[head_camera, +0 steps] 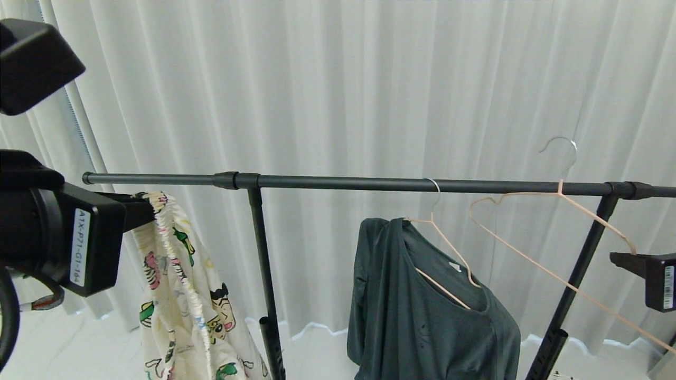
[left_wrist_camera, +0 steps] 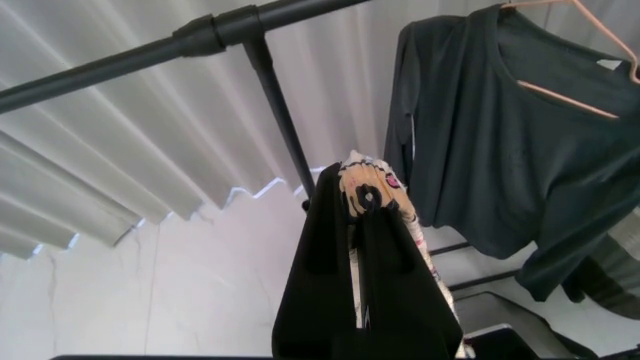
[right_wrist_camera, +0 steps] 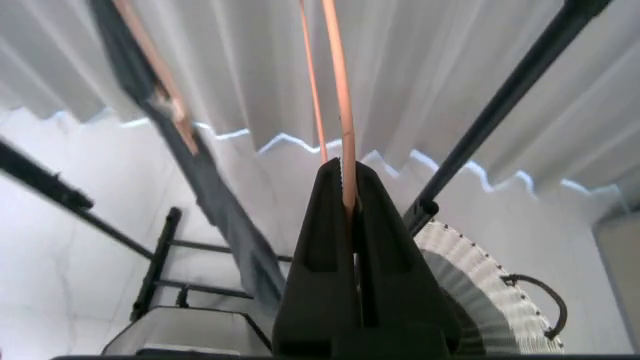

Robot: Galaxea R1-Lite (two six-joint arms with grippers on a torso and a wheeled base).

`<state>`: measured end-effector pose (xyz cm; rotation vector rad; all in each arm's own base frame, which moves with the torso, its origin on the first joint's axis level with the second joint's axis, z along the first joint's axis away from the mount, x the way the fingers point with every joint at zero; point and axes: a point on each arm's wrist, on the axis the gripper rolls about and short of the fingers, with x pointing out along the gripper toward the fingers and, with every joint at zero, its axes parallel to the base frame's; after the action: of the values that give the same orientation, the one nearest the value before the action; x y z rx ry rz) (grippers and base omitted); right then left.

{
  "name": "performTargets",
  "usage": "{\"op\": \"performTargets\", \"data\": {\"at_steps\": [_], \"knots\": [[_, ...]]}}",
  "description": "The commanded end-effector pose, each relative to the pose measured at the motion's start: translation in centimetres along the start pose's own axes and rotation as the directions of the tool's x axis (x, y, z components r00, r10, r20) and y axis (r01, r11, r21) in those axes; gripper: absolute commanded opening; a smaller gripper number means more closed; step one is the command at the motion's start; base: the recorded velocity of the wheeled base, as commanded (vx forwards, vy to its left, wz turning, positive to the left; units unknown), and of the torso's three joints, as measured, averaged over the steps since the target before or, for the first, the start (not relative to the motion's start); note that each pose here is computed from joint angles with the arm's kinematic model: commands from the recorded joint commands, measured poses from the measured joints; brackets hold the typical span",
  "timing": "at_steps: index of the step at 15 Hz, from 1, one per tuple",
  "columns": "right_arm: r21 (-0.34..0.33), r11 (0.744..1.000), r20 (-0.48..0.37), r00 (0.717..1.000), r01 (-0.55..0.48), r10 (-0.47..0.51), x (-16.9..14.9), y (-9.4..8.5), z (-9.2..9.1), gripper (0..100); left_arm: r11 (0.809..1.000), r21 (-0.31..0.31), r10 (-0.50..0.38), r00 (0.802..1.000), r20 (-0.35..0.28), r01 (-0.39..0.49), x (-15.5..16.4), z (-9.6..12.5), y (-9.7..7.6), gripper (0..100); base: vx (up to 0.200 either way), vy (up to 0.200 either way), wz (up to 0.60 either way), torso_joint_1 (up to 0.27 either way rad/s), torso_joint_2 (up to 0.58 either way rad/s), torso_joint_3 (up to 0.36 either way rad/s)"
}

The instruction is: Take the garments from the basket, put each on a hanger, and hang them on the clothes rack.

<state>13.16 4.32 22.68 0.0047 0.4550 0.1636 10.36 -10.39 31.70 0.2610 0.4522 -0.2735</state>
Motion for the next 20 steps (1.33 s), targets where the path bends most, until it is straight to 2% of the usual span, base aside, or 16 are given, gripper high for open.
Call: {"op": "performTargets", "data": {"at_steps": [1,5,7,9,16,17,18,19,20], "knots": [[0.008,1.000,0.060,0.998,-0.028,0.027,-2.0,-0.4,-0.3,0,1.000,0.002,0.000,1.000,-0.003,0.000,0.1,0.0,-0.1,0,-0.200,0.000,0.00,-0.007,0.00,0.007],[-0.001,0.988,0.124,0.980,-0.155,0.154,-4.2,-0.5,-0.9,0,1.000,0.003,0.000,1.000,-0.005,0.000,0.1,-0.1,-0.1,0,-0.200,0.000,0.00,-0.007,0.00,0.006],[-0.016,0.975,0.148,0.964,-0.221,0.221,-5.3,-0.6,-1.5,0,1.000,0.004,0.001,1.000,-0.007,-0.001,0.1,-0.1,-0.1,0,-0.200,0.000,0.00,-0.012,0.00,0.000],[-0.036,0.951,0.169,0.936,-0.306,0.308,-6.5,-0.6,-2.3,0,1.000,0.007,0.003,1.000,-0.013,-0.003,0.2,-0.3,-0.1,0,-0.200,0.000,0.00,0.000,0.00,0.000],[-0.069,0.893,0.149,0.881,-0.444,0.450,-7.6,-0.5,-4.1,0,0.999,0.034,0.009,0.998,-0.055,-0.007,1.1,-1.1,-0.5,0,-0.200,0.000,0.00,0.000,0.00,0.002],[-0.079,0.875,0.135,0.864,-0.478,0.485,-7.5,-0.4,-4.3,0,0.999,0.042,0.014,0.997,-0.071,-0.011,1.5,-1.2,-0.7,0,0.000,0.000,0.00,0.000,0.00,0.000],[-0.097,0.845,0.115,0.837,-0.527,0.535,-7.6,-0.1,-4.4,0,0.999,0.037,0.036,0.996,-0.087,-0.033,2.4,-1.2,-0.8,0,0.000,0.000,0.00,0.000,0.00,0.000],[-0.105,0.829,0.106,0.823,-0.549,0.558,-7.6,0.0,-4.5,0,0.999,0.030,0.048,0.995,-0.088,-0.046,3.0,-1.1,-0.9,0,0.000,0.000,0.00,0.000,0.00,0.000],[-0.128,0.781,0.073,0.779,-0.612,0.623,-7.6,0.4,-4.8,0,0.994,0.008,0.105,0.989,-0.100,-0.105,4.8,-0.8,-0.7,0,0.000,0.000,0.00,0.000,0.00,0.000]]}}
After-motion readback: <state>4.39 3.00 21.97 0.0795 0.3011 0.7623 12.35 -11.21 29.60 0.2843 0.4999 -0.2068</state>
